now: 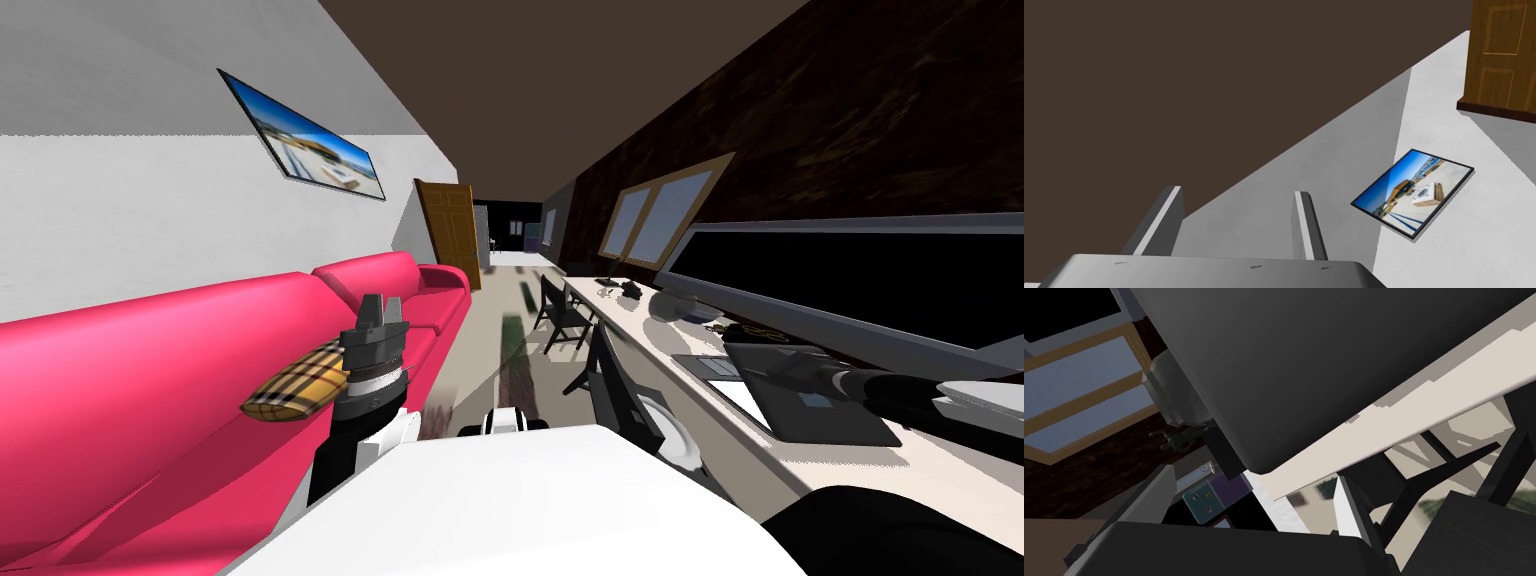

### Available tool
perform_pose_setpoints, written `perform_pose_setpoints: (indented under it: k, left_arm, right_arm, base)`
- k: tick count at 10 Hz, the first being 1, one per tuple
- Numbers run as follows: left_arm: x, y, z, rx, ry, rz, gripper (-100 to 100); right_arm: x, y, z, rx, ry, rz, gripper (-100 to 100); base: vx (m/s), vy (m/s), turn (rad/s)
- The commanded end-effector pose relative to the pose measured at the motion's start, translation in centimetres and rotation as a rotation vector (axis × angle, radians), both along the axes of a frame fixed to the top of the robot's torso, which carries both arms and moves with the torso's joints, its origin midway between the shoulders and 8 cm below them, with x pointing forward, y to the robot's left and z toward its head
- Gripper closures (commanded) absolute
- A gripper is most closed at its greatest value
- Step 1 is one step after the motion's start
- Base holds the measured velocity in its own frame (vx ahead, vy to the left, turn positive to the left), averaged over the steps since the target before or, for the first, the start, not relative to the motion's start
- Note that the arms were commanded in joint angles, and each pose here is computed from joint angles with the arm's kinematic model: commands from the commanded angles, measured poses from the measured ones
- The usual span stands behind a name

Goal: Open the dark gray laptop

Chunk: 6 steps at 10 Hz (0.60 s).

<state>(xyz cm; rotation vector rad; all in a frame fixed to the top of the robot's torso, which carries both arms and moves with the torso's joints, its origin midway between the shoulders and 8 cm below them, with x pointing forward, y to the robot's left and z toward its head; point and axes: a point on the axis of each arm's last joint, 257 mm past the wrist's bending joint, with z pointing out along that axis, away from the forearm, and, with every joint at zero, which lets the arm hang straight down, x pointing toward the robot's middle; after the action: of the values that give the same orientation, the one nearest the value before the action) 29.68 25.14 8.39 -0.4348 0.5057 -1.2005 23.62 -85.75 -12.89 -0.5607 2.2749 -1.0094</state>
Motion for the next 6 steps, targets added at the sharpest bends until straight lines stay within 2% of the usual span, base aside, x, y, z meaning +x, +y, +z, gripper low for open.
perform_pose_setpoints:
  k: [1, 6]
  left_arm:
    - [0.0, 0.0, 0.0, 0.000, 0.000, 0.000, 0]
    - [0.0, 0.0, 0.0, 0.000, 0.000, 0.000, 0]
  right_arm:
    - [-0.4, 0.3, -0.7, 0.072, -0.045, -0.035, -100]
    - [-1.0, 0.9, -1.8, 0.204, -0.131, -0.102, -100]
  base:
    - [0.006, -0.007, -0.010]
    - [0.006, -0.007, -0.011]
